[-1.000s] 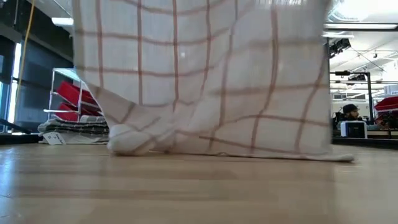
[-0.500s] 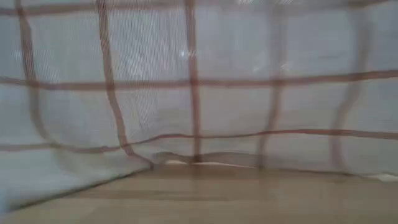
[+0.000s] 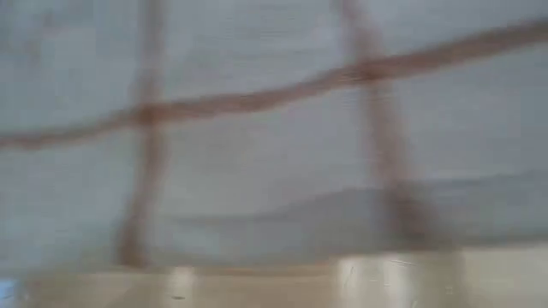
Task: Fold towel
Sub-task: Fold the white squared towel
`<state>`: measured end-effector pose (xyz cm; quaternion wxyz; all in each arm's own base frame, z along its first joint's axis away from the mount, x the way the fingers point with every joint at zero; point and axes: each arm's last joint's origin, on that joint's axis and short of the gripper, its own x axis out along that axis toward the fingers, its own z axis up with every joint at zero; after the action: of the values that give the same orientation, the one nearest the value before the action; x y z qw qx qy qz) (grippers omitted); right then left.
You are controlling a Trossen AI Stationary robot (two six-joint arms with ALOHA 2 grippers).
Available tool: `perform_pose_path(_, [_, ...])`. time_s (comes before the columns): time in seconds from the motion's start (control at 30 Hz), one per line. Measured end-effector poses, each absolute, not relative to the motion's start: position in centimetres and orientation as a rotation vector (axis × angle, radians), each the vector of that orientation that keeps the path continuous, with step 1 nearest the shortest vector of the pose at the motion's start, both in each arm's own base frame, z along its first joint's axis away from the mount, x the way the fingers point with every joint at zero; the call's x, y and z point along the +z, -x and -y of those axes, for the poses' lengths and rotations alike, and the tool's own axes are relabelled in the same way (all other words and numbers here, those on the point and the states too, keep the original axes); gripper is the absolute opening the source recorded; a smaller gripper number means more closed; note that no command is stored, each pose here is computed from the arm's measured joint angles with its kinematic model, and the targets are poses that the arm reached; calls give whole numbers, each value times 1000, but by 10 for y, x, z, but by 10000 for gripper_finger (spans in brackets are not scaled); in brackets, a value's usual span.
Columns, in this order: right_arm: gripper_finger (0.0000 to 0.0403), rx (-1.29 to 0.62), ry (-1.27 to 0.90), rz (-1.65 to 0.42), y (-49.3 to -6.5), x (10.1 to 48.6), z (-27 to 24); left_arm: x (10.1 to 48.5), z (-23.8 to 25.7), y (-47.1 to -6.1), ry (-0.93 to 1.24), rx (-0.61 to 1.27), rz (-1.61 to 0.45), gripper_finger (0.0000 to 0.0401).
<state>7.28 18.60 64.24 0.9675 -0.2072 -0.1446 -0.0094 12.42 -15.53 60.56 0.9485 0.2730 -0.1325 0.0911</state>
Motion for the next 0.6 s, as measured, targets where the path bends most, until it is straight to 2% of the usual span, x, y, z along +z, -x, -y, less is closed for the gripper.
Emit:
perform_pose_path(0.3, [12,42,432,349,-77,636,-207,602,169,-117,-655,103,286,0])
perform_pose_path(0.6, [11,108,408,403,-80,631,-225,603,180,-108,-595,5,357,0])
